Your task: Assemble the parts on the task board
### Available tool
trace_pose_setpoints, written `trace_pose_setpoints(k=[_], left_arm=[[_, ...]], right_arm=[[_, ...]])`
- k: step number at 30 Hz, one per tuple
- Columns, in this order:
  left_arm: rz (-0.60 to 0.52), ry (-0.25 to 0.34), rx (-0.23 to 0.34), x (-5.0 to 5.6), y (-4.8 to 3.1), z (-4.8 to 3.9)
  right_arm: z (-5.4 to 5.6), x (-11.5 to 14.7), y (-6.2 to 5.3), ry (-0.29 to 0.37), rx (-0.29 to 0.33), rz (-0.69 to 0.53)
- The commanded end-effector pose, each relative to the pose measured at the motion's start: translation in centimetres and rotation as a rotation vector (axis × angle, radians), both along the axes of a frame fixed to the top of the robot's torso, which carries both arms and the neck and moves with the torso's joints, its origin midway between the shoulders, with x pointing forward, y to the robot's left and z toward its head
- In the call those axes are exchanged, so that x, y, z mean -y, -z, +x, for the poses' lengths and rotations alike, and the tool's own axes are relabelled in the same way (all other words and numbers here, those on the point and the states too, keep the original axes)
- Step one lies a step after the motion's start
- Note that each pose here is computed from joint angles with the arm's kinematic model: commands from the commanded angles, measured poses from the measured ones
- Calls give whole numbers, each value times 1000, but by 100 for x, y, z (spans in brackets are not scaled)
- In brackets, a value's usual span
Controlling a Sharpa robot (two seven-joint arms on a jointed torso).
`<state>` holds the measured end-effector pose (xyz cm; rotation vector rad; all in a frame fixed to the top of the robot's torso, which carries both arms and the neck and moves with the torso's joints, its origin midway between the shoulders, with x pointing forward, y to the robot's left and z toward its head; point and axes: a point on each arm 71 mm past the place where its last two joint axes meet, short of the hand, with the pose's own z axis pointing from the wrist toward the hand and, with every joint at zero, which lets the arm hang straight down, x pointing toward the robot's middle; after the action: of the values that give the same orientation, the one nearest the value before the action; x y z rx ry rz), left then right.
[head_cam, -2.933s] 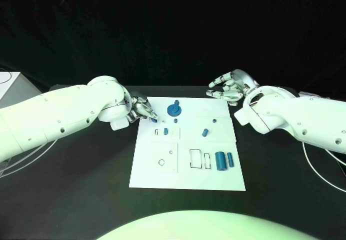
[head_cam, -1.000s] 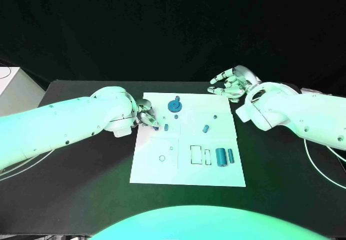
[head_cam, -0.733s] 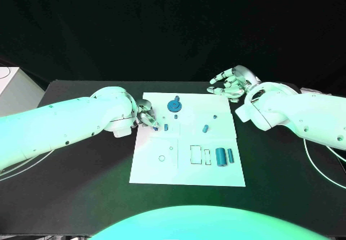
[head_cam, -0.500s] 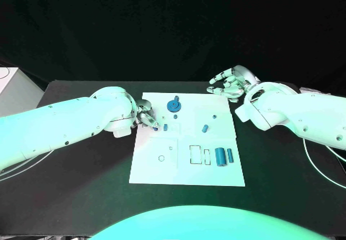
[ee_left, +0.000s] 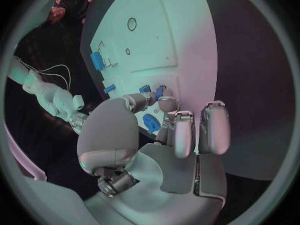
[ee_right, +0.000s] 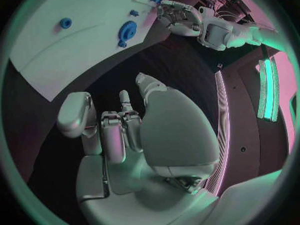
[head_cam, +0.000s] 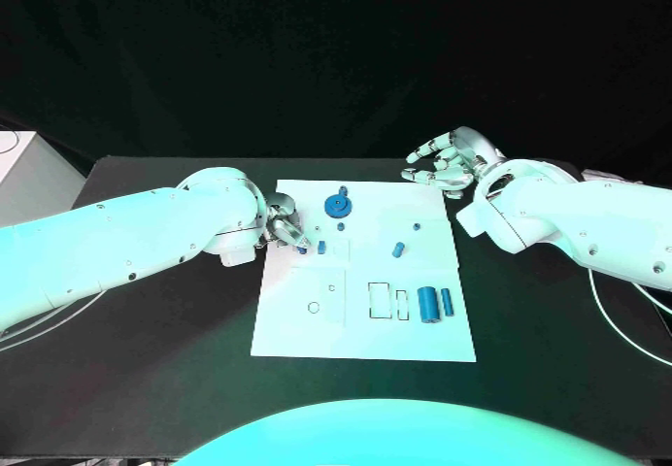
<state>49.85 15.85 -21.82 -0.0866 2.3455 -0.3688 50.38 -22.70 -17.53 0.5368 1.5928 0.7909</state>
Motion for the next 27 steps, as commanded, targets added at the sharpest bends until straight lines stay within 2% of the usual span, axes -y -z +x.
trace_pose_setpoints(k=[1, 14, 27], left_arm=[[19, 24, -18, 21, 20, -19], [37, 19, -17, -17, 25, -9], [37, 25, -18, 5, 23, -18]], right_arm=[[-4, -14, 0, -21, 5, -7], [-4, -12, 1, -22, 5, -8], [-6, -9, 1, -21, 4, -8]])
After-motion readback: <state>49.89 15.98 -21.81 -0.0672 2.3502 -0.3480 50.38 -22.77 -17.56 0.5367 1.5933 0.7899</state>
